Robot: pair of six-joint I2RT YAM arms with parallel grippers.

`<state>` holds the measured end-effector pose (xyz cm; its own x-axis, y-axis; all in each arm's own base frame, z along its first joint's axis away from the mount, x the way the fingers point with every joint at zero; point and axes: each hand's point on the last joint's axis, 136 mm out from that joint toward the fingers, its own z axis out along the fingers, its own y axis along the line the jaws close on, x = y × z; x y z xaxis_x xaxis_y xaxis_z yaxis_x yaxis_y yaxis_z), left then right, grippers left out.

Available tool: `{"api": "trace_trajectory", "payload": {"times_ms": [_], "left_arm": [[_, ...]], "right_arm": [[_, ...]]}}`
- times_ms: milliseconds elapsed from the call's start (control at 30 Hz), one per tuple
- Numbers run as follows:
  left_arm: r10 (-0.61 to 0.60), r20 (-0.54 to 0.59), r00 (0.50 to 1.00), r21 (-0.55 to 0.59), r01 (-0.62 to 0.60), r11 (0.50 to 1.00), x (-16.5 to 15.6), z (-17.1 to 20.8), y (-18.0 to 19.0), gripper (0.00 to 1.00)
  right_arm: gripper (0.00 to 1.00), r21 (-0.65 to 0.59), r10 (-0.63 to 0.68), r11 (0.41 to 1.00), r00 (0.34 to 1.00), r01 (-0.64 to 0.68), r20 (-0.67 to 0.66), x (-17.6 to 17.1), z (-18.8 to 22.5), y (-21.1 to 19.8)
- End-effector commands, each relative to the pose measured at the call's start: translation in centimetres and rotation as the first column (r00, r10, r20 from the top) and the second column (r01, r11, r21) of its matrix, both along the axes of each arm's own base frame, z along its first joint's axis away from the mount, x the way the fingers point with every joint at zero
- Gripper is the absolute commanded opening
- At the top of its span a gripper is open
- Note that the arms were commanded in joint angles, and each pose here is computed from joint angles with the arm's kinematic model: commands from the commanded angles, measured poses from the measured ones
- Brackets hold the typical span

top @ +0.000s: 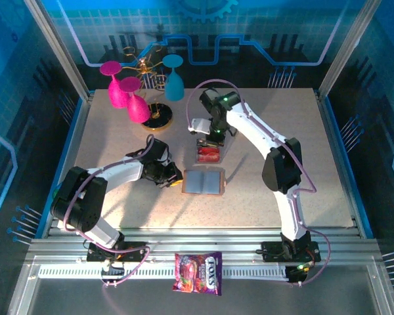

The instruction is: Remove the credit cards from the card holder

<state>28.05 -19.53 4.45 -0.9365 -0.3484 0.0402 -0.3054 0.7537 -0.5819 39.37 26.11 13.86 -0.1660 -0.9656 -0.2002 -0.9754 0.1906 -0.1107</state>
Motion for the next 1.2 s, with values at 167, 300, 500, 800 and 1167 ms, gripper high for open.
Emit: {"api": "trace_trajectory", "payload": {"times_ms": [167,300,500,800,1167], "left_arm": [[0.049,0.036,0.998,-0.004,-0.048,0.999,0.6,0.6,1.0,0.16],[0.056,0.041,0.998,-0.003,-0.056,0.998,0.8,0.7,1.2,0.16],[0.068,0.041,0.997,0.002,-0.068,0.998,0.8,0.8,1.6,0.16],[0.078,0.041,0.996,0.007,-0.078,0.997,0.6,0.9,2.1,0.16],[0.083,0.037,0.996,0.009,-0.083,0.996,0.3,0.8,2.3,0.16]], "right_arm": [[0.0,-0.071,0.042,0.997,0.999,-0.043,-0.024,1.4,-0.8,-1.1],[0.0,-0.073,0.068,0.995,0.998,-0.068,0.005,2.2,-0.2,-0.9],[0.0,-0.11,0.115,0.987,0.993,-0.117,-0.025,2.6,-2.2,-0.9],[0.0,-0.116,0.122,0.985,0.991,-0.128,-0.055,2.8,-3.7,-0.9],[0.18,-0.127,0.11,0.985,0.993,-0.114,-0.037,3.4,-4.1,-0.8]]}}
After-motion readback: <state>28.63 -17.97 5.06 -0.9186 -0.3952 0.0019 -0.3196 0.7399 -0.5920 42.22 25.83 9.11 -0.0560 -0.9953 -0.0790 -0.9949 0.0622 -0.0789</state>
